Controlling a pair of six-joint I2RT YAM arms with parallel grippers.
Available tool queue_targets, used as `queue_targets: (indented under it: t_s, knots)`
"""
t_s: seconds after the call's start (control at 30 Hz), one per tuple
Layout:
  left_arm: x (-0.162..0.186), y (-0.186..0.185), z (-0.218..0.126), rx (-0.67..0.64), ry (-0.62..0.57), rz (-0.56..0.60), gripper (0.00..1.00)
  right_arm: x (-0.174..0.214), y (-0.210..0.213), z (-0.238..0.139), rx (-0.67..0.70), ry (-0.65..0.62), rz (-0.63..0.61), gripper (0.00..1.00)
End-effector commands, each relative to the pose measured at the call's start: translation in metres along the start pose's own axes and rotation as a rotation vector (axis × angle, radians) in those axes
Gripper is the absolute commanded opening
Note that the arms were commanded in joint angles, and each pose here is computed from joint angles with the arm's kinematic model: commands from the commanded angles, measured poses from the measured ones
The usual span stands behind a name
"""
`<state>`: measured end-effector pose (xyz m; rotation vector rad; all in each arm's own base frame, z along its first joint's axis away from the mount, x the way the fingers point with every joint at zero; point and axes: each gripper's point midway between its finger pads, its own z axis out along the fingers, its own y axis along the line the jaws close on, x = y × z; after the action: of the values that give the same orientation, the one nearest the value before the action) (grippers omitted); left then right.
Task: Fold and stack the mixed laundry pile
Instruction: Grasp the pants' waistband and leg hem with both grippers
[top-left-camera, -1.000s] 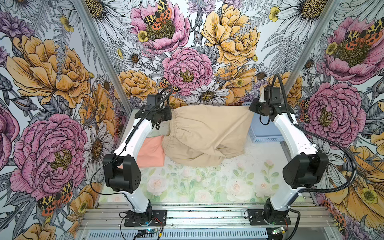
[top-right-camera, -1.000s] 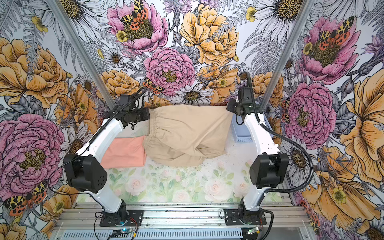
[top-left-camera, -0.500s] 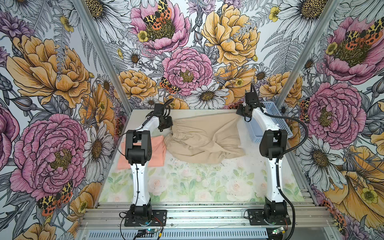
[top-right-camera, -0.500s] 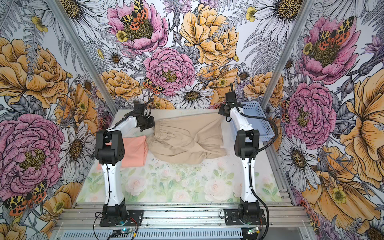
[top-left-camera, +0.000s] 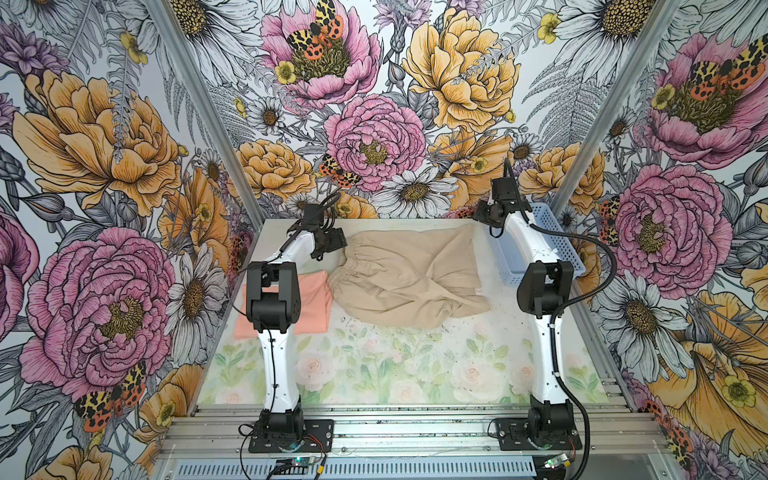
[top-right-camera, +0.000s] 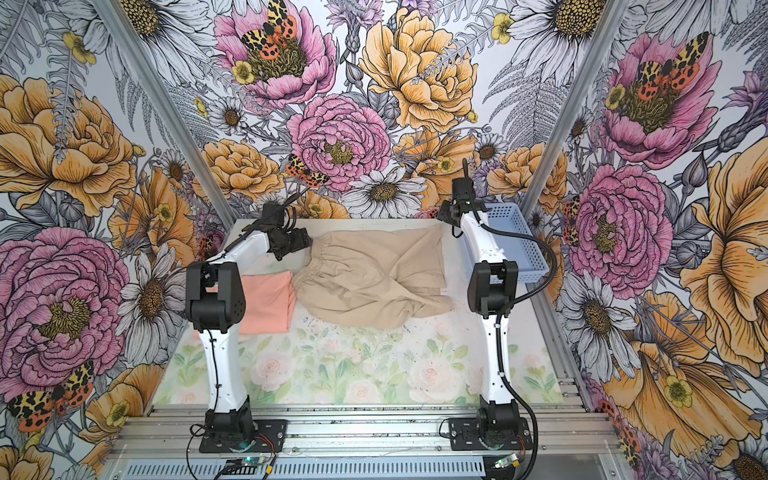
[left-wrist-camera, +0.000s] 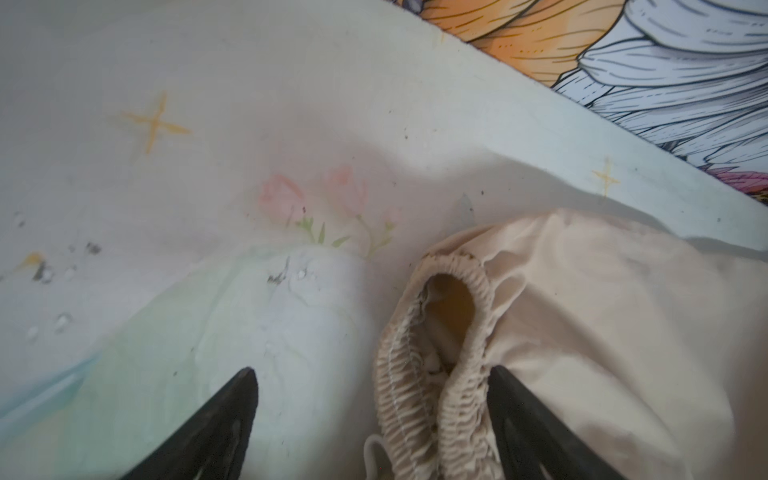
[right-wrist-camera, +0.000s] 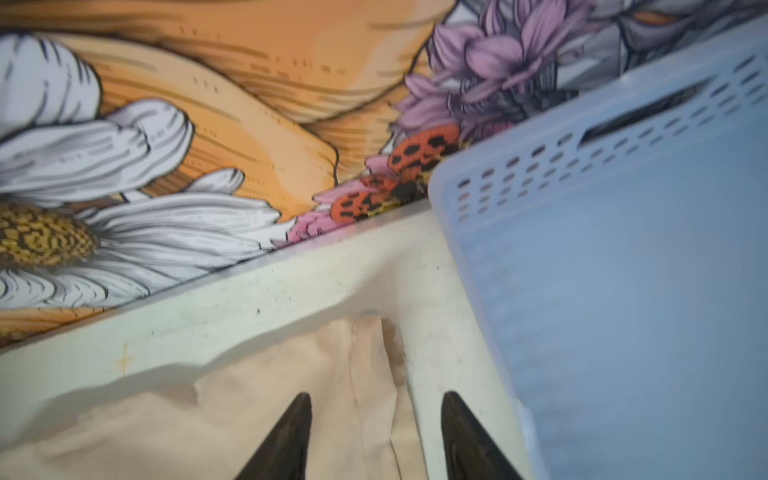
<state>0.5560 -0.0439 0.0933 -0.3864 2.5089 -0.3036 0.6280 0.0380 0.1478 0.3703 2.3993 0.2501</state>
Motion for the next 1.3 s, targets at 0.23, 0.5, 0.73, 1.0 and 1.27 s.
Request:
queue_targets:
  t_s: [0.23, 0.5, 0.73, 1.0, 1.27]
  knots:
    - [0.077, -0.001, -0.026, -0.048, 0.133, 0.09, 0.74, 0.102, -0.001, -0.045, -0.045, 0.219, -0.023, 0.48]
    - [0.104, 0.004, -0.005, -0.081, 0.203, 0.096, 0.66, 0.15, -0.023, -0.011, 0.026, 0.334, -0.062, 0.42]
    - [0.115, 0.012, -0.002, -0.117, 0.23, 0.109, 0.62, 0.17, -0.026, 0.004, 0.018, 0.388, -0.056, 0.37]
    - [0.117, 0.015, -0.003, -0.121, 0.235, 0.108, 0.6, 0.192, -0.029, 0.003, 0.012, 0.442, -0.052, 0.36]
    - [0.116, 0.018, -0.004, -0.127, 0.235, 0.105, 0.55, 0.193, -0.033, -0.008, 0.032, 0.414, -0.053, 0.19]
